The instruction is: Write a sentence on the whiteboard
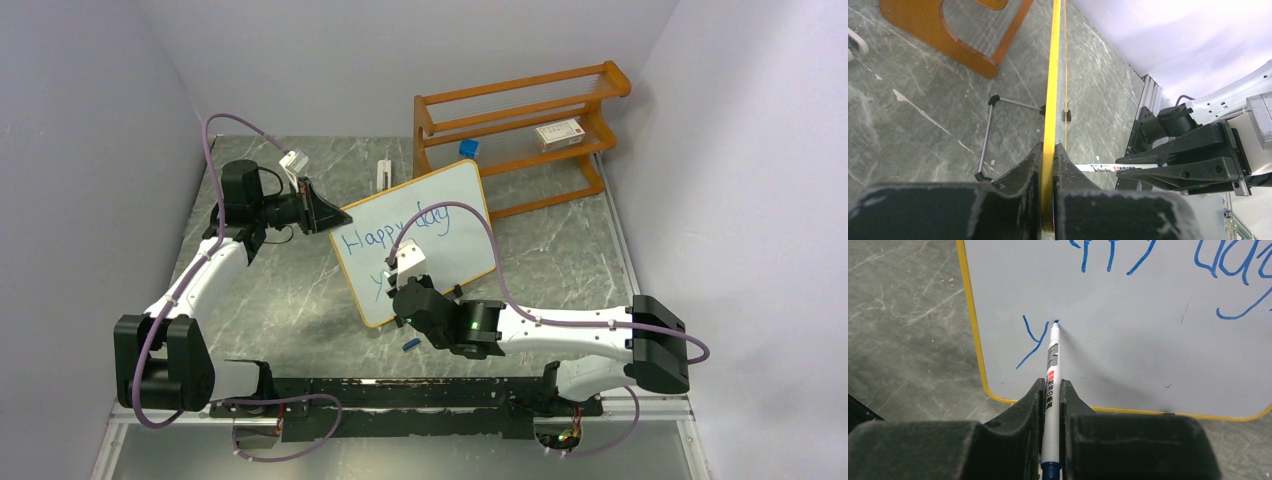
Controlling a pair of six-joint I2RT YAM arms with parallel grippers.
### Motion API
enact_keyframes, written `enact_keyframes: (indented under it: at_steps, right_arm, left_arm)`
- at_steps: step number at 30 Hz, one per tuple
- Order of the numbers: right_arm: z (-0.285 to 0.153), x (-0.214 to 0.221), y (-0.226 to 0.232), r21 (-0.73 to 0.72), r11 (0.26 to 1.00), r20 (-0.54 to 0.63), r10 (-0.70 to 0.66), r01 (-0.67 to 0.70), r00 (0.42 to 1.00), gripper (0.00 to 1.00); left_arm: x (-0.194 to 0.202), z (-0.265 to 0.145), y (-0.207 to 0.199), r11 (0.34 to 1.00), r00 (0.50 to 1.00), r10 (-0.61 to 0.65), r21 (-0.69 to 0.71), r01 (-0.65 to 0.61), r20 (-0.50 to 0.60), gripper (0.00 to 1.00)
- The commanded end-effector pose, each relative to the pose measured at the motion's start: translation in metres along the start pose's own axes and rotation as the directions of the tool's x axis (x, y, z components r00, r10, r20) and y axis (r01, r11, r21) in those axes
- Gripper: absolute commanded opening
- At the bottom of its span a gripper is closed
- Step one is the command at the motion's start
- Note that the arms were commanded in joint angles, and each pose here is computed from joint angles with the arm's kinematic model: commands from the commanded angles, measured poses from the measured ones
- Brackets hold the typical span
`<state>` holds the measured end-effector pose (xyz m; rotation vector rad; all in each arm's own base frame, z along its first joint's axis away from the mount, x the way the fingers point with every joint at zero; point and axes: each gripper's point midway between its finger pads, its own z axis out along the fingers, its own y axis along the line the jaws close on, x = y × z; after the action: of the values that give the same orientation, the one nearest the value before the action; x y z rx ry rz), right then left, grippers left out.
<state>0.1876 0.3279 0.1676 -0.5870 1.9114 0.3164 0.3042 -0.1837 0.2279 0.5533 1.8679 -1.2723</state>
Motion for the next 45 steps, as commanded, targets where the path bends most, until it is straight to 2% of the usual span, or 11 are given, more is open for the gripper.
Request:
enact_keyframes:
  at_steps: [1, 17, 25, 45]
  right_arm:
    - [0.001, 0.006, 0.0, 0.001, 1.0, -0.017, 0.01, -0.01, 1.0, 0.0]
    - [-0.002, 0.032, -0.012, 0.039, 0.999, -0.107, -0.029, 0.034, 0.994, 0.0]
    - [-0.003, 0.024, -0.025, 0.097, 0.995, -0.079, -0.005, 0.012, 0.997, 0.0]
    - [0.0, -0.007, -0.022, 0.091, 0.995, 0.022, 0.037, -0.038, 0.999, 0.0]
  left_arm:
    - [0.016, 0.005, 0.005, 0.999, 0.999, -0.027, -0.023, 0.027, -0.034, 0.05]
    - [0.016, 0.005, 0.005, 0.999, 0.999, -0.027, -0.021, 0.026, -0.034, 0.05]
    - [0.016, 0.005, 0.005, 0.999, 0.999, -0.025, -0.021, 0.024, -0.034, 0.05]
    - [0.016, 0.005, 0.006, 1.0, 0.999, -0.023, -0.022, 0.022, -0.033, 0.05]
